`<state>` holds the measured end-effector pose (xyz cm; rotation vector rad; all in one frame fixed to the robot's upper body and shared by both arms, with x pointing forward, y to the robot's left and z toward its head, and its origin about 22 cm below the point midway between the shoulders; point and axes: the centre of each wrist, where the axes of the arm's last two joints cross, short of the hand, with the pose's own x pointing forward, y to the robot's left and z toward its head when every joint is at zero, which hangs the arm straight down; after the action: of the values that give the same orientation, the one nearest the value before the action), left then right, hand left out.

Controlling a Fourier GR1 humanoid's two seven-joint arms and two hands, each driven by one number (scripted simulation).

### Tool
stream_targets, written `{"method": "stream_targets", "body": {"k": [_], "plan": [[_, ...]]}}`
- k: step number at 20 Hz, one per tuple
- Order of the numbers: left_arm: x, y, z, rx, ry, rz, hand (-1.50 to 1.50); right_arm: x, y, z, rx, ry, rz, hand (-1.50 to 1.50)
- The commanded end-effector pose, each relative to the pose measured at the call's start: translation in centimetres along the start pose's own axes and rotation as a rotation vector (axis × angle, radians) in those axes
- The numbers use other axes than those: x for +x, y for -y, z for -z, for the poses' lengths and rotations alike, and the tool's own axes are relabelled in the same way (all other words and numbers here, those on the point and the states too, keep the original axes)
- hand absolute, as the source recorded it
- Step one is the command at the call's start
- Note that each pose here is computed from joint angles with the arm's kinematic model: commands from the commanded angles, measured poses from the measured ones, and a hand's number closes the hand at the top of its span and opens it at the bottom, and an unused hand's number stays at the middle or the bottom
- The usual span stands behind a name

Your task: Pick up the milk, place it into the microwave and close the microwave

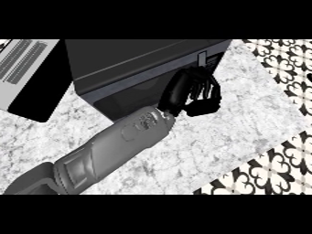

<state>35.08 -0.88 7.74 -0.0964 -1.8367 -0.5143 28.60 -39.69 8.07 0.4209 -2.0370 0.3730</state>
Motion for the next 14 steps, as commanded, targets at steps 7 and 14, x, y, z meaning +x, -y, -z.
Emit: {"method": "stream_targets", "body": {"k": [7, 14], "plan": [[2.9, 1.2, 2.1, -0.006, 0.060, -0.027, 1.50, 3.1, -2.7, 5.2, 0.399, 0.097, 0.045, 1.50], [2.7, 1.2, 2.0, 0.018, 0.056, -0.029, 1.50, 3.9, -4.7, 6.2, 0.500, 0.095, 0.066, 1.50]]}}
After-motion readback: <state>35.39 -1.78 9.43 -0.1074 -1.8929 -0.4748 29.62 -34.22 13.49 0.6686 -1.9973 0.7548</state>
